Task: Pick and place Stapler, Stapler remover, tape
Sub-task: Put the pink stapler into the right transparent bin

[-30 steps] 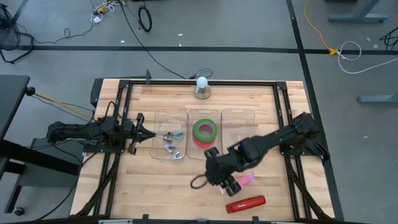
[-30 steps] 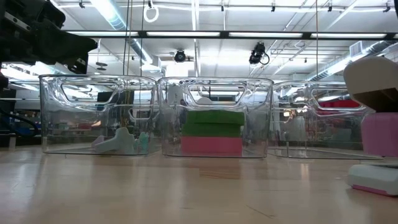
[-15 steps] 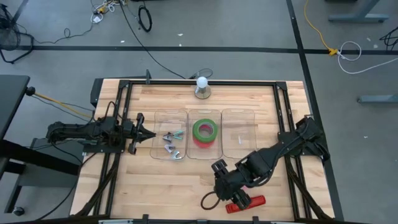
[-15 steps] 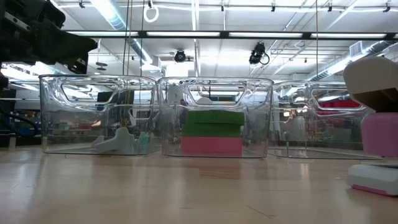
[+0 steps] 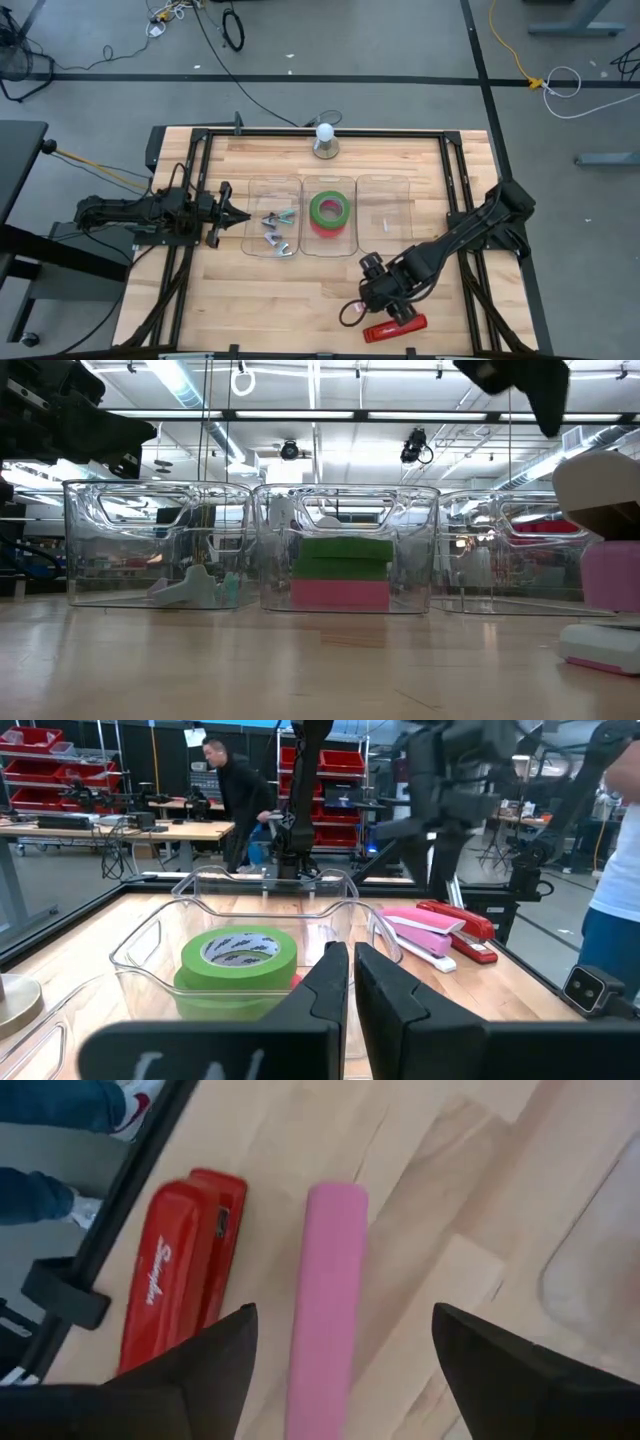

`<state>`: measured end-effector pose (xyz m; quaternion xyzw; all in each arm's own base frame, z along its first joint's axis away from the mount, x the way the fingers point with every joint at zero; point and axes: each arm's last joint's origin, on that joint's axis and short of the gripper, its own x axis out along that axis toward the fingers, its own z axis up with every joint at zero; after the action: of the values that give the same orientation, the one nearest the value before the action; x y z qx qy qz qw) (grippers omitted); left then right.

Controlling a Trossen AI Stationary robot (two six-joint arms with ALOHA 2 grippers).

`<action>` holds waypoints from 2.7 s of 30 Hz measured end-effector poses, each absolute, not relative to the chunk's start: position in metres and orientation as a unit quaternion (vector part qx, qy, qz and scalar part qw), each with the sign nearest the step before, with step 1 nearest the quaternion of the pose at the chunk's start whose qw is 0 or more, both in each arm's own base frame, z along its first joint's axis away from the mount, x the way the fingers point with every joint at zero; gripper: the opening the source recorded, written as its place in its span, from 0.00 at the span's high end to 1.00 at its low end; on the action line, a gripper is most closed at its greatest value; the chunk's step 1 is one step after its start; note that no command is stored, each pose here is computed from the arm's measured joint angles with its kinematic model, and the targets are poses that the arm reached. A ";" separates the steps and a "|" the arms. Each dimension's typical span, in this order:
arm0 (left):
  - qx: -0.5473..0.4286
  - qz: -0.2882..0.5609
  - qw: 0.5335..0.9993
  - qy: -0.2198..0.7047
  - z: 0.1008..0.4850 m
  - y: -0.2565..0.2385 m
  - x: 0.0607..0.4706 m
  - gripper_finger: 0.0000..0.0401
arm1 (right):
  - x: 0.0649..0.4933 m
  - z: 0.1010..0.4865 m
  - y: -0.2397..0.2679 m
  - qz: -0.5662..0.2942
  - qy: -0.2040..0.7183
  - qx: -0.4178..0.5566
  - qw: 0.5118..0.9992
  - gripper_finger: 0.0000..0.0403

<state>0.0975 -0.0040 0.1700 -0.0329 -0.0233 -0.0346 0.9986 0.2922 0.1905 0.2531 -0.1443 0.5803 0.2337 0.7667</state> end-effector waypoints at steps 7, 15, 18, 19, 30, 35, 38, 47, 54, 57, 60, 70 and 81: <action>-0.033 -0.035 0.999 -0.023 0.170 -0.004 0.097 0.94 | 0.267 0.229 0.182 0.222 0.589 -0.125 0.767 0.26; -0.033 -0.035 0.999 -0.023 0.170 -0.004 0.097 0.94 | 0.251 0.206 0.186 0.232 0.572 -0.118 0.778 0.26; -0.033 -0.035 0.999 -0.023 0.170 -0.004 0.097 0.94 | 0.249 0.200 0.189 0.225 0.563 -0.120 0.786 0.26; -0.033 -0.035 0.999 -0.023 0.170 -0.004 0.097 0.94 | 0.248 0.198 0.190 0.222 0.559 -0.124 0.789 0.26; -0.033 -0.035 0.999 -0.023 0.170 -0.004 0.097 0.94 | 0.248 0.193 0.192 0.213 0.540 -0.137 0.802 0.26; -0.033 -0.035 0.999 -0.023 0.170 -0.004 0.097 0.94 | 0.246 0.181 0.193 0.219 0.529 -0.133 0.809 0.26; -0.033 -0.035 0.999 -0.023 0.170 -0.004 0.097 0.94 | 0.241 0.173 0.190 0.215 0.535 -0.132 0.806 0.26; -0.033 -0.035 0.999 -0.023 0.170 -0.004 0.097 0.94 | 0.230 0.152 0.179 0.182 0.561 -0.151 0.793 0.26; -0.033 -0.035 0.999 -0.023 0.170 -0.004 0.097 0.94 | 0.229 0.152 0.179 0.184 0.562 -0.148 0.793 0.27; -0.033 -0.035 0.999 -0.023 0.170 -0.004 0.097 0.94 | 0.229 0.152 0.179 0.188 0.562 -0.146 0.792 0.30; -0.033 -0.035 0.999 -0.023 0.170 -0.004 0.097 0.94 | 0.230 0.152 0.181 0.200 0.559 -0.136 0.793 0.34; -0.033 -0.035 0.999 -0.023 0.170 -0.004 0.097 0.94 | 0.232 0.153 0.184 0.212 0.549 -0.125 0.799 0.48; -0.033 -0.035 0.999 -0.023 0.170 -0.004 0.097 0.94 | 0.232 0.153 0.184 0.212 0.549 -0.125 0.799 0.60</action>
<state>0.0974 -0.0040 0.1700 -0.0330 -0.0234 -0.0347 0.9986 0.2316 0.1844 0.1534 -0.1252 0.5489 0.2120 0.7988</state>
